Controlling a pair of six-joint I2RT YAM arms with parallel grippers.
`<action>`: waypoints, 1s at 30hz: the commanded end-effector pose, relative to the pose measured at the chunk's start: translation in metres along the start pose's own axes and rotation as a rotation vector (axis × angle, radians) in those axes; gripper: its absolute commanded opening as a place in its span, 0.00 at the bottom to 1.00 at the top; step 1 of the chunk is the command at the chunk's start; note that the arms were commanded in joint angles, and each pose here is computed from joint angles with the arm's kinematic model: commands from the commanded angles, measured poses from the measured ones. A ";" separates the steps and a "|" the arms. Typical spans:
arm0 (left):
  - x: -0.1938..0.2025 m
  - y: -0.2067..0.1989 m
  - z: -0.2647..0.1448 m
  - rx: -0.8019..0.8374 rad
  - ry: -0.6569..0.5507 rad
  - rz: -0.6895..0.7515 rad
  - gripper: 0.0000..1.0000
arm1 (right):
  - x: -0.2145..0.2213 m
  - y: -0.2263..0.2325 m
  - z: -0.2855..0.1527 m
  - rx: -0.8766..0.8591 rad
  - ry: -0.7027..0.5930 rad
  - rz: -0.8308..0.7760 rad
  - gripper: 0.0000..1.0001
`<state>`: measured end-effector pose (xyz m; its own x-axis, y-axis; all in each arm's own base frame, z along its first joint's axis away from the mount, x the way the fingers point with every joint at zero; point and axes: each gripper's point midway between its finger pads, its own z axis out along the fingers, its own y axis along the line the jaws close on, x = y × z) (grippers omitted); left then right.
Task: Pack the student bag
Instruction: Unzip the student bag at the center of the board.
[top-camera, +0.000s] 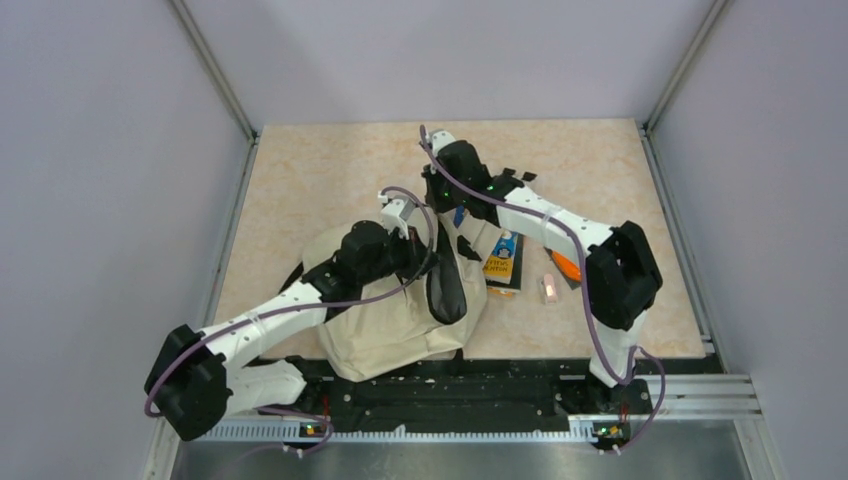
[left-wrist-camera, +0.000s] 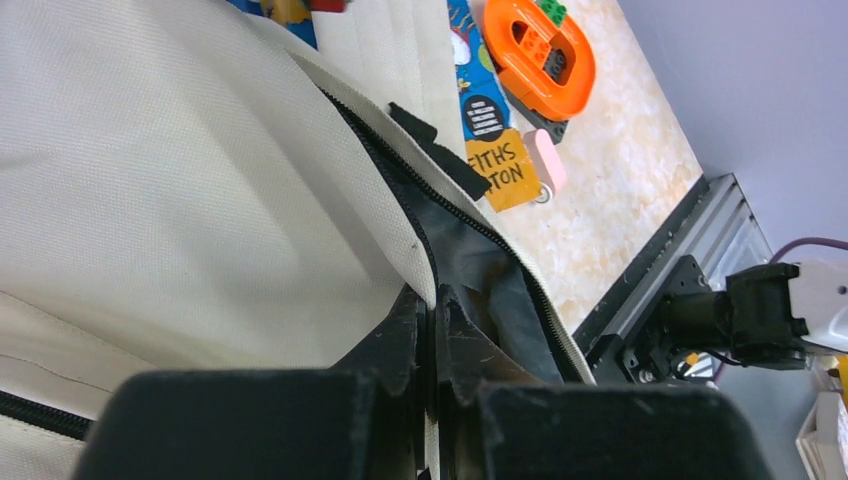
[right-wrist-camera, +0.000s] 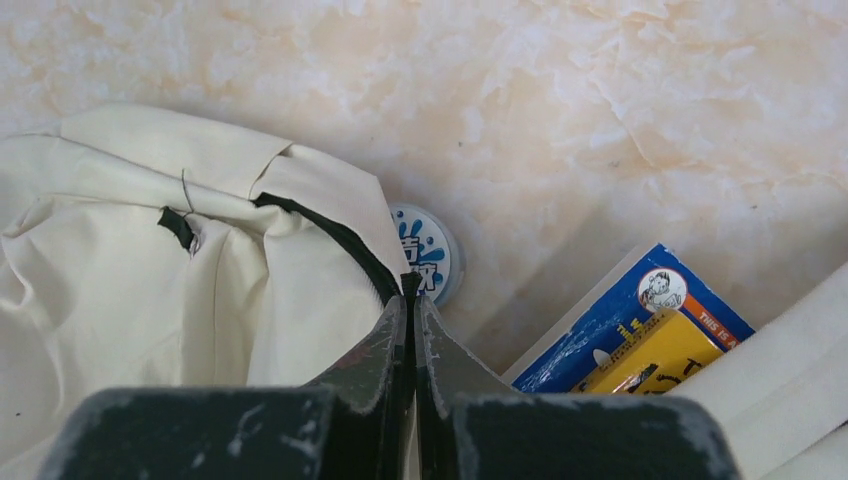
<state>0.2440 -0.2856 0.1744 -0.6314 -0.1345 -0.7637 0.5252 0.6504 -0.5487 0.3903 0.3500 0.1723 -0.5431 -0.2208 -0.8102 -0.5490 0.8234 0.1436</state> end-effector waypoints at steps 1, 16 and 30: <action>-0.023 -0.051 -0.019 0.167 -0.006 0.078 0.00 | -0.039 0.011 0.001 -0.063 -0.095 -0.017 0.00; -0.091 -0.064 -0.072 0.027 -0.028 0.237 0.00 | -0.044 0.032 0.018 -0.184 -0.096 -0.002 0.00; -0.112 -0.117 -0.124 0.234 0.061 0.391 0.00 | -0.048 0.048 0.032 -0.265 -0.096 0.036 0.00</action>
<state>0.2193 -0.2403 0.3000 -0.5278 0.1538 -0.8353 0.6797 0.6662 -0.3068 0.3947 0.4088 0.1956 -0.5272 -0.1671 -0.8332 -0.6870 0.6609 0.3021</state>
